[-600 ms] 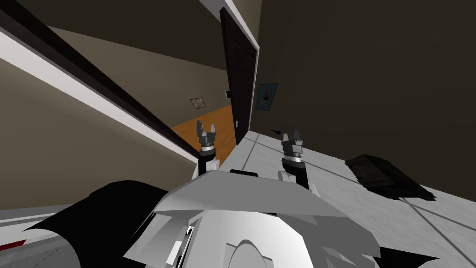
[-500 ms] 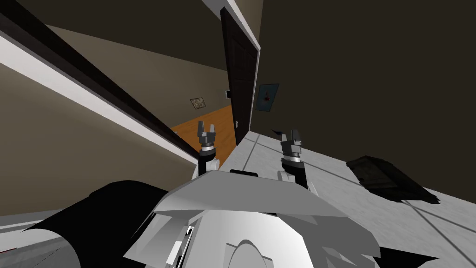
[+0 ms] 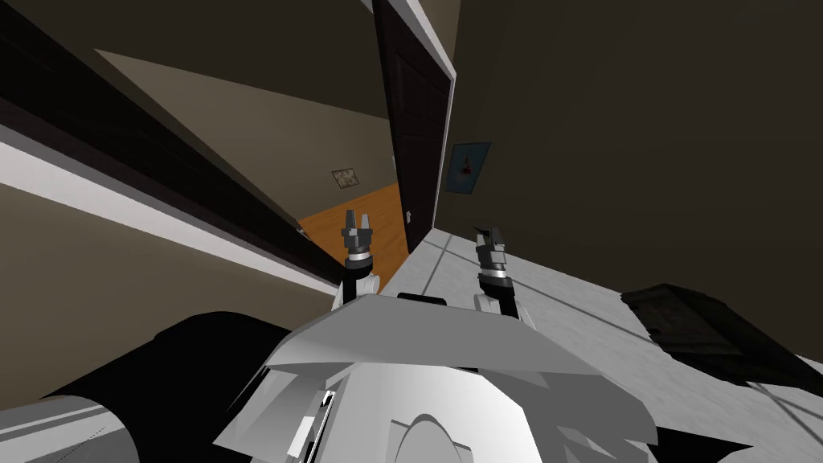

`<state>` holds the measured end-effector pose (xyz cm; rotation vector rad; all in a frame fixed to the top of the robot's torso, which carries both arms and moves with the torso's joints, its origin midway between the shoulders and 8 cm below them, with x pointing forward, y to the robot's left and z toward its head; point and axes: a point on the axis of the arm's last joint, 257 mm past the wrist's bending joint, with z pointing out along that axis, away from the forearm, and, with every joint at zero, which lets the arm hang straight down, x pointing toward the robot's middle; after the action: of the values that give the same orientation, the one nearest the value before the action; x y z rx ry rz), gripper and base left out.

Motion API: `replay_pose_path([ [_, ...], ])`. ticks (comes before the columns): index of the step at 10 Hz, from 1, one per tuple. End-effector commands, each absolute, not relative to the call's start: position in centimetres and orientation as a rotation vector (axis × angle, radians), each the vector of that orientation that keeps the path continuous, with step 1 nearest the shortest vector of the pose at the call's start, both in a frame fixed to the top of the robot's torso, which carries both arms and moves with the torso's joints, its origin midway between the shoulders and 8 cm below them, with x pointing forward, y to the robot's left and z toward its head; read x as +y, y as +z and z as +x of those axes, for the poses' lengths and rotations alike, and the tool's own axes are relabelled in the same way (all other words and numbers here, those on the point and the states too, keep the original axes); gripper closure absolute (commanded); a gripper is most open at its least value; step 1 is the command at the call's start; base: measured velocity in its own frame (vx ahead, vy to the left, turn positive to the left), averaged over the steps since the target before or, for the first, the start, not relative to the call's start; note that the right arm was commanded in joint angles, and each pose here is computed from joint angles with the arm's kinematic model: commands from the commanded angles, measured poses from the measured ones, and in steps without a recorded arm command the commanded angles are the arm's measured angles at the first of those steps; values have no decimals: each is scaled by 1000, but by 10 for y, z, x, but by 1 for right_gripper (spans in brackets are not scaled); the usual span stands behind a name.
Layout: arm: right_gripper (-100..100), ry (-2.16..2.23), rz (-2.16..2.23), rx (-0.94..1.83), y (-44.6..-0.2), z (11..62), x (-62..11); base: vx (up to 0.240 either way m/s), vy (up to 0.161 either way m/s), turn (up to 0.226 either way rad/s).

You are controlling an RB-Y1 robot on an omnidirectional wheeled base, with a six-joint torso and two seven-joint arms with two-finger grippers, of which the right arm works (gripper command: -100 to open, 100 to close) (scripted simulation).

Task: Push the door open

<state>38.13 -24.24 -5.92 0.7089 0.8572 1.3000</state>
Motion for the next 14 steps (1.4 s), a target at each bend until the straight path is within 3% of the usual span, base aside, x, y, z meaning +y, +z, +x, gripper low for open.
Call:
replay_pose_path([
  [1,-100,1314,713,876,-68,385,-237,150,-14,36],
  [14,-100,1428,745,1043,-146,407,-177,110,-21,54],
])
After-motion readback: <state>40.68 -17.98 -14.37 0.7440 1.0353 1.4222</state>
